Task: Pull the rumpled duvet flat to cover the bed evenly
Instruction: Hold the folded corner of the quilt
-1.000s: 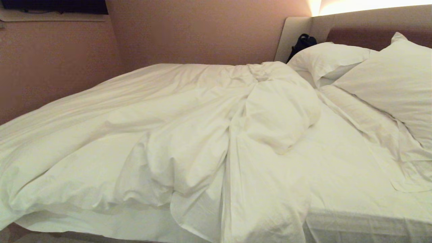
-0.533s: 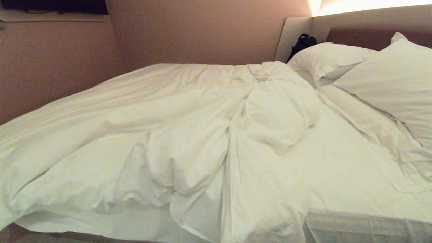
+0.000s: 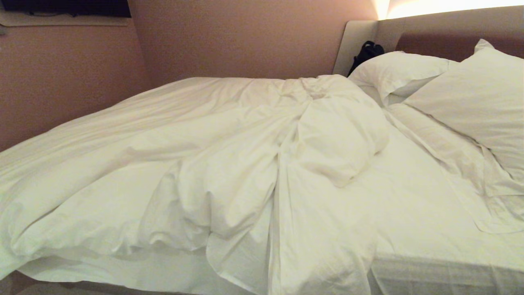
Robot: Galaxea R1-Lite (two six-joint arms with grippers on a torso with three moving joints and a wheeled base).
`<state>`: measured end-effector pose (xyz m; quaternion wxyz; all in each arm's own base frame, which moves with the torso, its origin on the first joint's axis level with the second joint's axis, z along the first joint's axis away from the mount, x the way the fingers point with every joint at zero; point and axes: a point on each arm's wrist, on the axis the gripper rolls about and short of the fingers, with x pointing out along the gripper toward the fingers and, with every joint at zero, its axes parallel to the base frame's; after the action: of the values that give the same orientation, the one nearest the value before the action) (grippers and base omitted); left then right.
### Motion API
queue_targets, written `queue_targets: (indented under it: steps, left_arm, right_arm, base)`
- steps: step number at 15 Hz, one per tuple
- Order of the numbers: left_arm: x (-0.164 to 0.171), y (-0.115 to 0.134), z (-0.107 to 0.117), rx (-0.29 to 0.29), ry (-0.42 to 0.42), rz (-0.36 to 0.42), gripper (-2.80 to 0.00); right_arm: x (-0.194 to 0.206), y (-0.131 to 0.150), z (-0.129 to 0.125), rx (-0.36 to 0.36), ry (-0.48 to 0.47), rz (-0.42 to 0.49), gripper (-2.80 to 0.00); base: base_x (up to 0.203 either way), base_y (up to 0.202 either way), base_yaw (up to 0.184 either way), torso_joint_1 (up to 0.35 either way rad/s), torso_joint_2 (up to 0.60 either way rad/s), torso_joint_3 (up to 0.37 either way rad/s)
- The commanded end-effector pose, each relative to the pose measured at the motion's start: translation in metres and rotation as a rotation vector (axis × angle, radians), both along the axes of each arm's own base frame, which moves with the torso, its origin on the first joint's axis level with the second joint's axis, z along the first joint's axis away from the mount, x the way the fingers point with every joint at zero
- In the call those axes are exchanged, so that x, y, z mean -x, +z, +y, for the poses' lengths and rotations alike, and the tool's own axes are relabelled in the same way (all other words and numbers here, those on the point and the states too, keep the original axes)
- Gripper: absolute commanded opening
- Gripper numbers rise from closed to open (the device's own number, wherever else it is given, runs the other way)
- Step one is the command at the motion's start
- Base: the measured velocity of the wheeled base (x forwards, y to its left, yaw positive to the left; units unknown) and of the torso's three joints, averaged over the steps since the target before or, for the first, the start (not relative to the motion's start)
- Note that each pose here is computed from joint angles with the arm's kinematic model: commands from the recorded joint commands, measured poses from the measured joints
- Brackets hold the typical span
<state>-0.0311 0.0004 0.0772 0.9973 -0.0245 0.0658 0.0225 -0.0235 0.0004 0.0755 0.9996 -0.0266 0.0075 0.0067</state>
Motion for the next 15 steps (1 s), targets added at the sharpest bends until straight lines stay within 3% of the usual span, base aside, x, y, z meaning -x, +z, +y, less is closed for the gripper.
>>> queue_targets:
  steps: [1, 7, 9, 15]
  left_arm:
    - [0.000, 0.000, 0.000, 0.000, 0.001, 0.001, -2.80]
    - [0.000, 0.000, 0.000, 0.000, 0.001, 0.001, -2.80]
    - [0.000, 0.000, 0.000, 0.000, 0.001, 0.001, -2.80]
    - [0.000, 0.000, 0.000, 0.000, 0.001, 0.001, -2.80]
  right_arm:
    - [0.000, 0.000, 0.000, 0.003, 0.002, 0.002, -2.80]
    - [0.001, 0.003, 0.000, 0.003, -0.001, -0.004, -2.80]
    - [0.006, 0.016, 0.000, 0.000, 0.005, -0.036, -2.80]
    - [0.014, 0.049, 0.002, -0.032, 0.068, 0.010, -2.80]
  base:
    - [0.000, 0.000, 0.000, 0.000, 0.00, 0.000]
    - [0.000, 0.000, 0.000, 0.000, 0.00, 0.000]
    - [0.000, 0.000, 0.000, 0.000, 0.00, 0.000]
    - [0.000, 0.000, 0.000, 0.000, 0.00, 0.000]
